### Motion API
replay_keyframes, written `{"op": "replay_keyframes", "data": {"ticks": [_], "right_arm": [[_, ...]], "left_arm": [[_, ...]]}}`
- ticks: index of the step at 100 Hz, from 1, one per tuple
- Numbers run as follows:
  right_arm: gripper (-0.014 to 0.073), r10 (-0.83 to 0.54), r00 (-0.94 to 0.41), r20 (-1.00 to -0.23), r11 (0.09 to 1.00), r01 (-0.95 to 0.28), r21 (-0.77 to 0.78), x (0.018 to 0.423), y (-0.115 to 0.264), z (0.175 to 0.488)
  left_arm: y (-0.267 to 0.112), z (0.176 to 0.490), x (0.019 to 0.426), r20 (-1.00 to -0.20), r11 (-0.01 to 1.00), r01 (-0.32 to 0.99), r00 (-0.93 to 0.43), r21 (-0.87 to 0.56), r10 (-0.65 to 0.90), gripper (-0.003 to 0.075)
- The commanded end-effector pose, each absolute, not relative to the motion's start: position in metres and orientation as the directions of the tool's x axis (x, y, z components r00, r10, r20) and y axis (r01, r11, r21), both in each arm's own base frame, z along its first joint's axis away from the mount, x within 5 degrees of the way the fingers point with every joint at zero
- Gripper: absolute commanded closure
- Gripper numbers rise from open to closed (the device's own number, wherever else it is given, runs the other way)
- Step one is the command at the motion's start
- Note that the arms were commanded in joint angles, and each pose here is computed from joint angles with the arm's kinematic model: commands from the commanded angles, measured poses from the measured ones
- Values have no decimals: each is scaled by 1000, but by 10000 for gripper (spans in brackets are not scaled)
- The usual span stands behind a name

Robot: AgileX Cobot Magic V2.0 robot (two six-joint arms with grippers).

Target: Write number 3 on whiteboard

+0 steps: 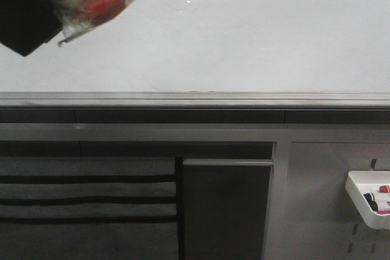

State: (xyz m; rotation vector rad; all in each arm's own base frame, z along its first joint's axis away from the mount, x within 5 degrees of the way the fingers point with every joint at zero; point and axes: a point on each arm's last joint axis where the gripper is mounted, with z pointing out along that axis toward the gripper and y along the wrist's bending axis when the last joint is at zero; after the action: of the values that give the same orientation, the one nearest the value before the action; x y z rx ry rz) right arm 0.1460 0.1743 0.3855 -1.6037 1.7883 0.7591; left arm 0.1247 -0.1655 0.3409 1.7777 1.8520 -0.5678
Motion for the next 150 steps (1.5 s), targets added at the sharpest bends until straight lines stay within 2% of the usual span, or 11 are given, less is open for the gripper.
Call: {"op": "replay_keyframes", "data": {"ticks": [1,27,55,81,96,105,110,120,127,132,150], "right_arm": [[120,-593,-23,-805,77,-997,-28,147,191,397],[144,-610,-31,-792,56,-998,-3,153,211,383],[328,-613,-33,-790,50,-999,3,153,211,382],[584,-613,-34,-789,47,-999,6,152,211,382],[634,-615,-34,-788,44,-999,9,152,211,382],[634,-615,-34,-788,44,-999,9,152,211,382],[634,-615,-34,-788,44,-999,9,152,211,382],[634,-615,-29,-788,52,-999,-3,153,211,382],[634,-617,-24,-787,71,-997,-25,155,209,383],[633,-621,-32,-784,103,-994,-42,158,207,383],[634,-626,-137,-767,330,-939,-101,167,183,393]], "left_arm": [[-168,358,121,-686,66,995,3,74,728,739],[-168,358,121,-686,66,995,3,74,728,739],[-168,359,122,-690,71,994,3,80,724,739],[-170,361,125,-708,94,990,7,103,706,739],[-170,361,125,-710,97,990,7,106,704,734],[-170,361,125,-710,97,990,7,106,704,660],[-170,361,125,-710,97,990,7,106,704,573],[-168,361,129,-699,111,983,24,147,714,340],[-164,361,134,-684,145,972,23,187,729,237],[-160,363,139,-690,214,956,-18,200,724,209],[-132,383,142,-762,406,885,-97,228,640,218]]}}
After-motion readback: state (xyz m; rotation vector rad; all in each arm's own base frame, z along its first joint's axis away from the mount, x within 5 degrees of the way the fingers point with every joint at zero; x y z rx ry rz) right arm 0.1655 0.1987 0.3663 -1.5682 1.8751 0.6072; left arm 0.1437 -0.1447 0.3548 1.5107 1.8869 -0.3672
